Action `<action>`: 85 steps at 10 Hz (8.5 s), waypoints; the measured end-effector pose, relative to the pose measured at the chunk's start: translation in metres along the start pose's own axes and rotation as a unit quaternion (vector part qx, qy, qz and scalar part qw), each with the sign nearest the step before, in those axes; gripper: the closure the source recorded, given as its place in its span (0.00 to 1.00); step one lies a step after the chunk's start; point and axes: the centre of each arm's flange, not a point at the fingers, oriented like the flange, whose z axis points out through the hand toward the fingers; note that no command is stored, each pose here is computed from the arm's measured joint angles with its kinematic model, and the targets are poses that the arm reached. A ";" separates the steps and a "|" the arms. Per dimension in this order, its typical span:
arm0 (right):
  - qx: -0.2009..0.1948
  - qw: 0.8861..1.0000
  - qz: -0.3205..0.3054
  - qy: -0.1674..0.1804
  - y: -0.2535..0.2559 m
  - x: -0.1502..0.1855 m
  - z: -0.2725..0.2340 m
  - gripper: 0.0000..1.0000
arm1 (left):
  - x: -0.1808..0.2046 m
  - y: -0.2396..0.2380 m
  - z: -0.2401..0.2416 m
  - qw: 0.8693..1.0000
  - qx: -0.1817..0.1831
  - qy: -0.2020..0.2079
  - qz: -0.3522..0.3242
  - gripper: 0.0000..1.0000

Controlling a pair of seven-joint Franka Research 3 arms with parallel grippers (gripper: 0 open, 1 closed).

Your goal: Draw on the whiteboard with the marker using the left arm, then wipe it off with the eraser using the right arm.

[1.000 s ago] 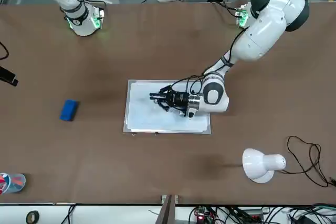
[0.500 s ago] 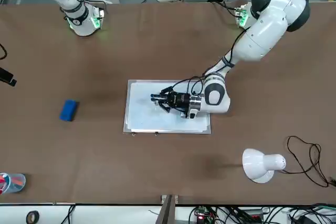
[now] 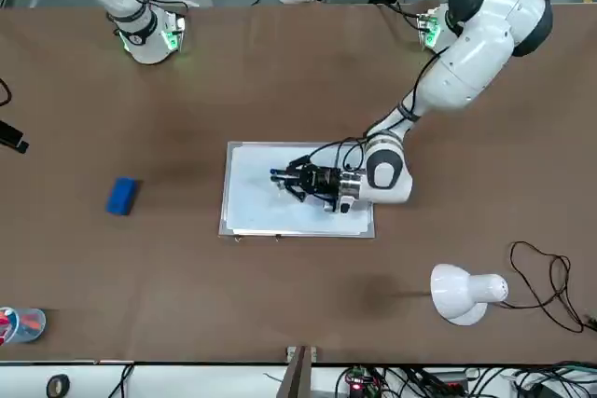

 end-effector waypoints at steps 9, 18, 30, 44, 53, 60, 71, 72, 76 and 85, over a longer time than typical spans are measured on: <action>0.000 1.000 0.001 -0.001 0.001 0.000 0.001 0.00 | -0.007 -0.013 -0.026 0.999 0.023 0.024 -0.009 0.82; 0.000 1.000 0.001 -0.003 0.001 0.000 0.002 0.00 | -0.012 0.003 -0.049 0.998 0.032 0.044 0.014 0.82; -0.001 1.000 0.015 0.000 0.019 0.005 0.025 0.00 | -0.119 0.085 -0.081 0.984 0.070 0.157 0.051 0.82; 0.001 0.997 0.016 0.079 0.032 -0.020 0.217 0.00 | -0.198 0.063 -0.243 0.631 0.510 0.424 0.403 0.82; -0.006 0.997 0.011 0.070 -0.013 -0.034 0.328 0.00 | -0.099 0.012 -0.355 0.530 0.538 0.432 0.493 0.82; -0.016 0.998 0.001 0.054 -0.009 -0.038 0.368 0.00 | -0.047 -0.018 -0.351 0.546 0.528 0.426 0.492 0.82; -0.025 0.999 -0.029 0.024 -0.002 -0.043 0.383 0.00 | -0.041 -0.020 -0.337 0.570 0.511 0.445 0.466 0.52; -0.025 0.999 -0.032 0.023 -0.003 -0.044 0.383 0.00 | -0.041 -0.020 -0.337 0.570 0.510 0.445 0.466 0.52; -0.024 0.998 -0.061 0.021 -0.016 -0.047 0.385 0.00 | -0.043 -0.018 -0.336 0.569 0.509 0.446 0.467 0.42; -0.027 0.995 -0.090 0.028 -0.011 -0.046 0.402 0.00 | -0.171 0.065 -0.342 0.541 0.493 0.481 0.482 0.01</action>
